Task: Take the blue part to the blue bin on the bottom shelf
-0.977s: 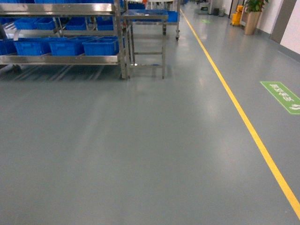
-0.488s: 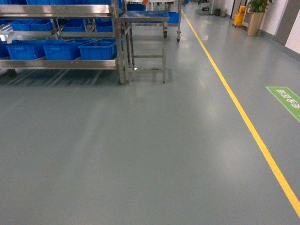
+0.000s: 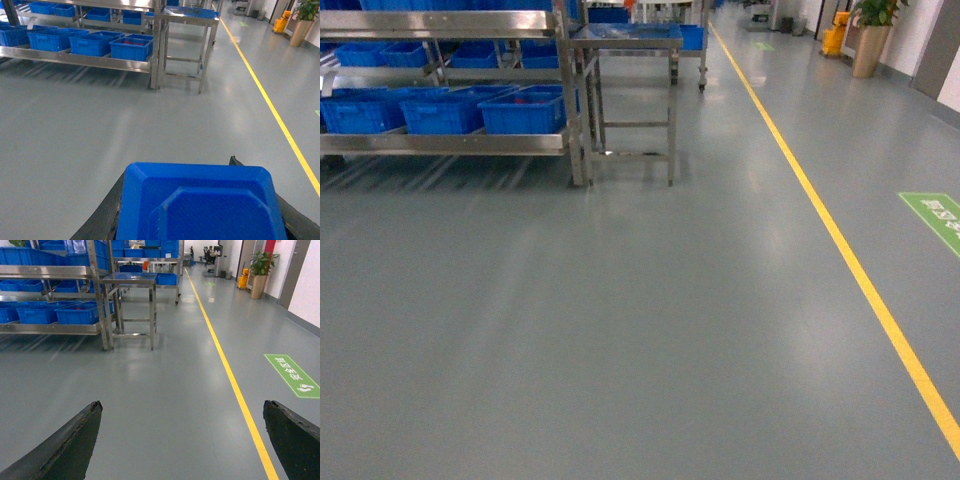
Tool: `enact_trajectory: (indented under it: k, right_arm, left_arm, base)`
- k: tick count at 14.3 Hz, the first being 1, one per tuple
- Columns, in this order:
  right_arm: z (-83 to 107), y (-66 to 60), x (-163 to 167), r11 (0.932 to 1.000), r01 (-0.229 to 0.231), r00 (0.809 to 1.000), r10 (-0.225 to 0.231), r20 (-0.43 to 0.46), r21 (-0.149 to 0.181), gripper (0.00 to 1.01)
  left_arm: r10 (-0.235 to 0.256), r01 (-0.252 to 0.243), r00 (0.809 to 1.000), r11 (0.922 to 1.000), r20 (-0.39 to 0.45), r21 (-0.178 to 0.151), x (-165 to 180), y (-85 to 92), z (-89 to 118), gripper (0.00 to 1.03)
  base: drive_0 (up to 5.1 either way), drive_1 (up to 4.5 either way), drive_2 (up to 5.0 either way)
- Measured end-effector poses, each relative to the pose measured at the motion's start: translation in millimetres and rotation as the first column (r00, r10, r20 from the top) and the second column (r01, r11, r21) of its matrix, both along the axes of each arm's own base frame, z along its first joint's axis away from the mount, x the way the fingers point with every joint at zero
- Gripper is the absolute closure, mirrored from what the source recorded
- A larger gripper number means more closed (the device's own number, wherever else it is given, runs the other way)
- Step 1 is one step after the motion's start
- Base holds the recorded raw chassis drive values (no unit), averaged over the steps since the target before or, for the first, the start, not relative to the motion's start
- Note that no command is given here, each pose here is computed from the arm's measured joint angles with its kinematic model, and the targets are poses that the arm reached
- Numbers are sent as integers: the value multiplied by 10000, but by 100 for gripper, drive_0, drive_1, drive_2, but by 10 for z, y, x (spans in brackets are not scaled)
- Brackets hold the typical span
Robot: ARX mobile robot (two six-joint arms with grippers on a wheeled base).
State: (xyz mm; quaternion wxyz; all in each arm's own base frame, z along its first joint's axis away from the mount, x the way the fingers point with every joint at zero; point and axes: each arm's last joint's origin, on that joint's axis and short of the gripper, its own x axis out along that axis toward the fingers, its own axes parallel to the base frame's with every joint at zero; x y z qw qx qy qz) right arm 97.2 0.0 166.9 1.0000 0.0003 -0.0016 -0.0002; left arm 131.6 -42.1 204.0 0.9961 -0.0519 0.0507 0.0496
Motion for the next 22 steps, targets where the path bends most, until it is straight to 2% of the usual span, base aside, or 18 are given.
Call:
enact_trajectory:
  k: [22]
  right_arm:
    - [0, 0, 0, 10000, 4, 10000, -4, 0, 0, 3]
  left_arm:
    - [0, 0, 10000, 10000, 28, -12, 0, 0, 3, 59]
  base:
    - [8, 428, -411]
